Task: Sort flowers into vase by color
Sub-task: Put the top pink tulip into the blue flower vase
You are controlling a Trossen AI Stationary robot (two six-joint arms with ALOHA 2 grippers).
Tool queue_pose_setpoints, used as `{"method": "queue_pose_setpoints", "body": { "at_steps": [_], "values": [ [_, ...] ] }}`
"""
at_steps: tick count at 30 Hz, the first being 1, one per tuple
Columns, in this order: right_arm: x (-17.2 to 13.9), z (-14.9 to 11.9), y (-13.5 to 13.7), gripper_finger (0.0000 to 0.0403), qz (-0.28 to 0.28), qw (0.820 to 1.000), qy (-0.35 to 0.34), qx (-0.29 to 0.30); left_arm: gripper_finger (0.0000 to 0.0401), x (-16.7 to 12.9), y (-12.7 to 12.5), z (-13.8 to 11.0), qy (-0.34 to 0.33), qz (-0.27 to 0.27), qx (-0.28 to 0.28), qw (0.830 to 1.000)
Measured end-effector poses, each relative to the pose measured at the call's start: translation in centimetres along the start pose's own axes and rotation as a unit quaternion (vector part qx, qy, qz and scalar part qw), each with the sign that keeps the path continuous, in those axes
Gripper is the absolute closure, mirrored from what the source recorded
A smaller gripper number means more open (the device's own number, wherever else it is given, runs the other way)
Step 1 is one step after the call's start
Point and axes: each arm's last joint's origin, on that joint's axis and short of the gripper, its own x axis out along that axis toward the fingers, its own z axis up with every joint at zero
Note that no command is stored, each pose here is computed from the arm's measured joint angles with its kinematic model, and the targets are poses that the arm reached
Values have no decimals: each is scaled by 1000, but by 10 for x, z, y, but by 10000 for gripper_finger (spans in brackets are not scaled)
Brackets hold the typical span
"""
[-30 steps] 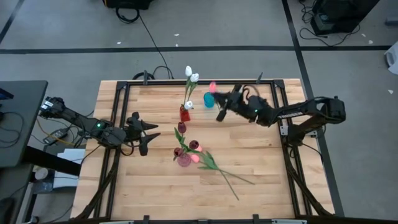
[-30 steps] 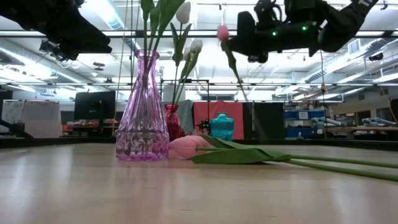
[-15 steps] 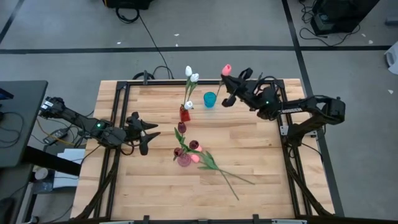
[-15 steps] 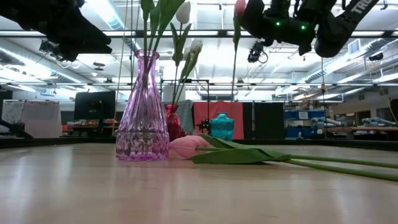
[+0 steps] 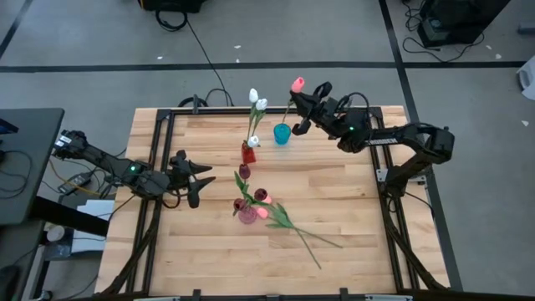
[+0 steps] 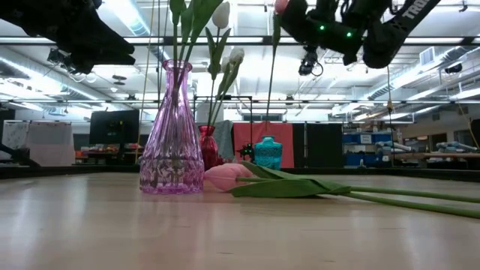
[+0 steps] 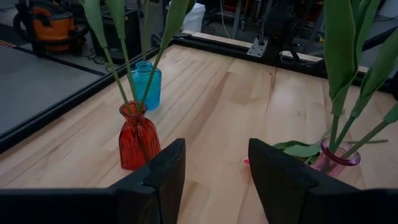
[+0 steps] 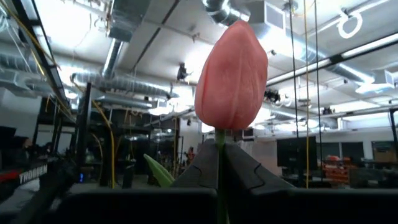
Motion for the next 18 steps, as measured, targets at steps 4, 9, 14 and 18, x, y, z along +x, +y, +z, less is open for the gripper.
{"method": "queue_pose_setpoints", "body": {
  "at_steps": [4,9,14,18],
  "values": [
    [1,-16,0,391,0,1000,21,-5,219,0,0,0,1,-2,0,1000],
    [1,-28,1,391,-2,999,37,-9,219,0,0,-1,4,-3,3,1000],
    [0,-33,2,381,-3,998,67,7,219,0,0,-1,5,-3,4,1000],
    [-3,-46,3,352,5,990,137,23,219,0,0,-2,9,-2,8,1000]
  ]
}}
